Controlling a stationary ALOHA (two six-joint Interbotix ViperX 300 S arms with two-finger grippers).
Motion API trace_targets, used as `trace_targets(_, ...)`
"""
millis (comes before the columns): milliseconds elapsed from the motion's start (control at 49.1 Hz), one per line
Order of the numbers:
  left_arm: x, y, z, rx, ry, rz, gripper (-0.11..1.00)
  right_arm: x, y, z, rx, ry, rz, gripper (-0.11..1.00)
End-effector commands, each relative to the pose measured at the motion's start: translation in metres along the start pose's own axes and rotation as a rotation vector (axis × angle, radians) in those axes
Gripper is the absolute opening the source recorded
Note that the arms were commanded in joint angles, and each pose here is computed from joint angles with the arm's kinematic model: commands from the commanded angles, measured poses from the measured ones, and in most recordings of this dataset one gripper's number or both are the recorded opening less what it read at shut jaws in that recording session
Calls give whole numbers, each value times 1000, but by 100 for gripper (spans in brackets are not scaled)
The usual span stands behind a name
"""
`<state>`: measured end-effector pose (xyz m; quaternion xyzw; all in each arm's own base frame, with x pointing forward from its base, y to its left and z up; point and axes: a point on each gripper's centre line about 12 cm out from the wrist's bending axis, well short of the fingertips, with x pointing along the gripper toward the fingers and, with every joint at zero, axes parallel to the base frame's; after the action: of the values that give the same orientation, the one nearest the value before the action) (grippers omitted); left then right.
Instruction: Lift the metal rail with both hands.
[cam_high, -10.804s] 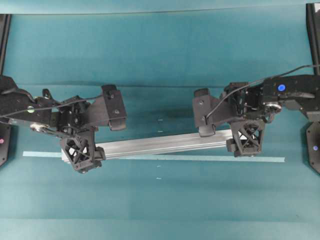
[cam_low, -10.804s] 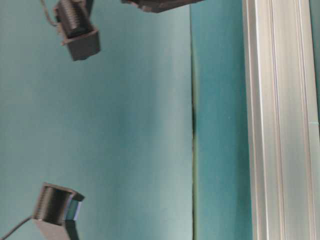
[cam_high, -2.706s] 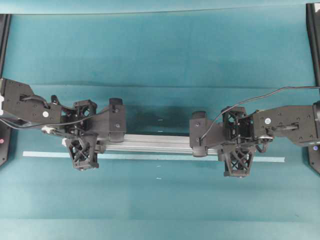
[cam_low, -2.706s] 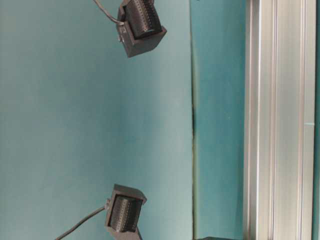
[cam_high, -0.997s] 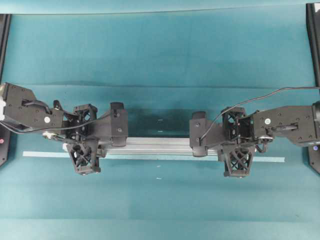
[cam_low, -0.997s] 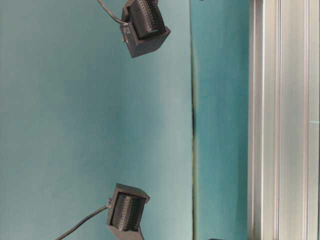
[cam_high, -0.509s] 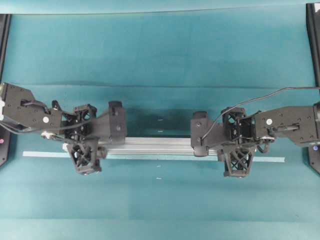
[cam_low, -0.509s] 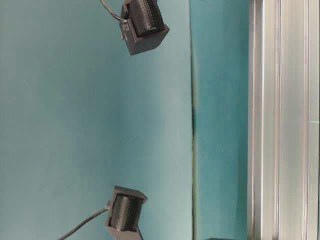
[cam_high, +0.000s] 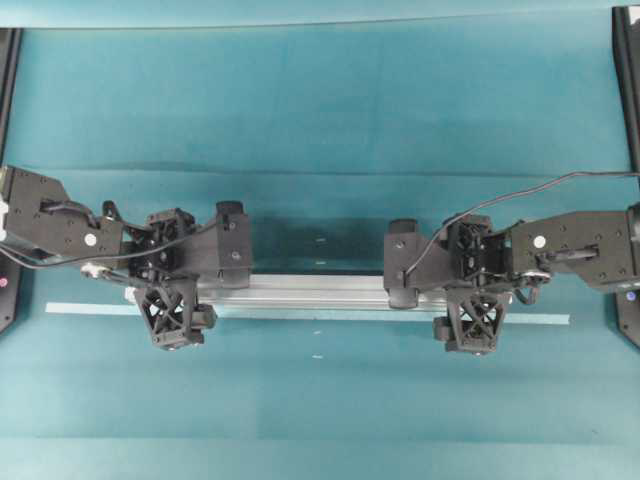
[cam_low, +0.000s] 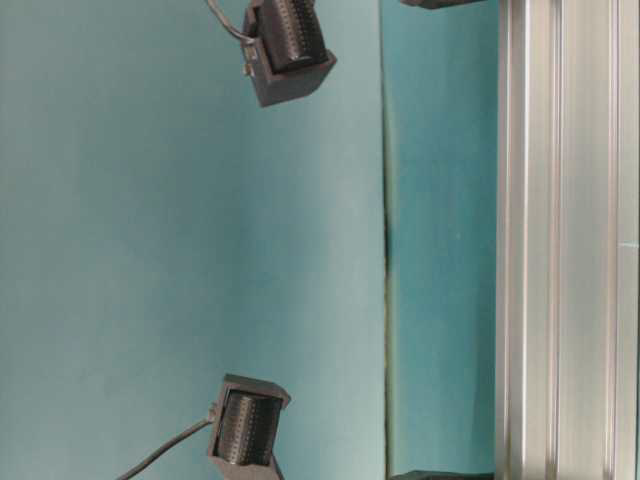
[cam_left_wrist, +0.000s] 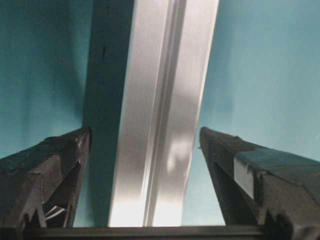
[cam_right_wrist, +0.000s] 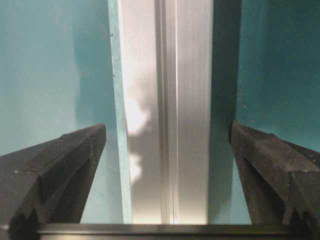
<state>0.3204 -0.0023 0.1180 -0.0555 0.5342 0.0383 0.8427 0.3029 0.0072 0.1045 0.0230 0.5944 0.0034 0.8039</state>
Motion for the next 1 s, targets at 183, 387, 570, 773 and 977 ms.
trace_targets(183,-51,5,12,13,-85,-2,89,-41,-13,23,52,-155,-10,99)
trace_targets(387,-104,6,15,8,-256,-19,89,-85,-20,28,73,-301,-19,99)
trace_targets(570,-133,10,1,-1,-381,-28,89,-119,-28,23,92,-406,-34,99)
trace_targets(773,-163,18,-14,-23,-534,-29,89,-149,-29,13,104,-507,-39,99)
trace_targets(977,-193,25,-19,-42,-690,-25,89,-174,-27,0,96,-638,-44,99)
